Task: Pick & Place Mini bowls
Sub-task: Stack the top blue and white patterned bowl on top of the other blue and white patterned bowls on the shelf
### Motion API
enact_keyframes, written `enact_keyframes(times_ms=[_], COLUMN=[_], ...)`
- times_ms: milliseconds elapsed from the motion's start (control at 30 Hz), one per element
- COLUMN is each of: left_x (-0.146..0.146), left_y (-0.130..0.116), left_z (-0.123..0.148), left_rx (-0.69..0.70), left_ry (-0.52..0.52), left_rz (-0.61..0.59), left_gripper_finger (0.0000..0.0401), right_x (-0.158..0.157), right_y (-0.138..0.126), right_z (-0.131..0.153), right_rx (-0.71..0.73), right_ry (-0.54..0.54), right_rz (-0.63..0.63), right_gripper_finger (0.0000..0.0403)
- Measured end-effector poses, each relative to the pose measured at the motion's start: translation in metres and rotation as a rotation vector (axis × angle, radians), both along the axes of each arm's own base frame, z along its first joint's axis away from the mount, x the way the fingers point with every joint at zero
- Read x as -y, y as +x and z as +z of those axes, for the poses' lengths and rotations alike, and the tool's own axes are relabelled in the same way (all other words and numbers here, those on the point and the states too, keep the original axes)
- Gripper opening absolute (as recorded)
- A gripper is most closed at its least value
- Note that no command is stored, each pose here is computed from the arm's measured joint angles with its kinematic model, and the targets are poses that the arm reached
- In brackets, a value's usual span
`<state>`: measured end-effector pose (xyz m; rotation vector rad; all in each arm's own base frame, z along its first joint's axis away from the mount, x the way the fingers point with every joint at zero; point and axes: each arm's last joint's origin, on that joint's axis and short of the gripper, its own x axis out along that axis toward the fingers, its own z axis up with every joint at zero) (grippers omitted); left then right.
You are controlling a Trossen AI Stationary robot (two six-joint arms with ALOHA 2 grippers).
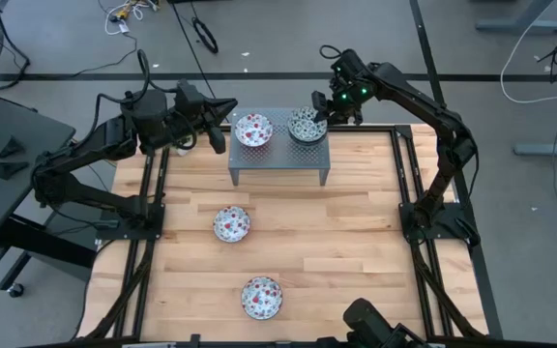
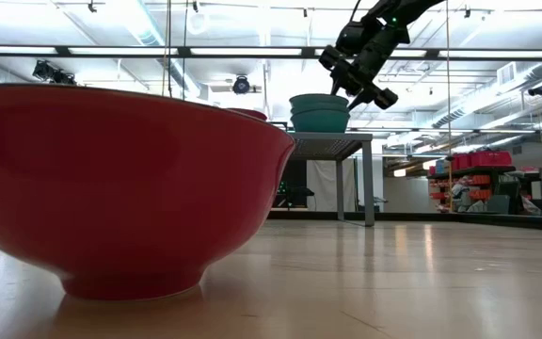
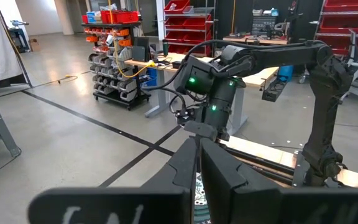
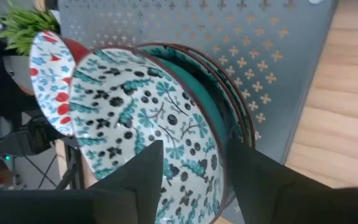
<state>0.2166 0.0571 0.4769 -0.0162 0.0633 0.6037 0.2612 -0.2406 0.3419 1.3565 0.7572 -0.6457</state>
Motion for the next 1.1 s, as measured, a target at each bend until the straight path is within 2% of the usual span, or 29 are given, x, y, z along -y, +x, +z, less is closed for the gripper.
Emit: enact_keyframes(times_ms=[500,867,1100], left_x=[0.0000,0.0000,0.0000], left_y=[0.0000,0.0000,0.0000], left_z=[0.0000,0.0000,0.0000], left_rx=[0.000,0.000,0.000], left_ry=[0.000,0.000,0.000], left_rz=[0.000,0.000,0.000], left_gripper_finger=[0.0028,0.0028,0.0028], right_x=[-0.0008,-0.0008,-0.0017], right_y=[0.0007,0.0010,0.0003], right_z=[0.0006,0.0007,0.0023], right_rx=[0.018,0.021,0.029], right_ry=[0.028,0.025,0.028], right_rz=[-0.004,0.000,0.002], right_gripper_finger=[0.0177,0.0111,0.0105])
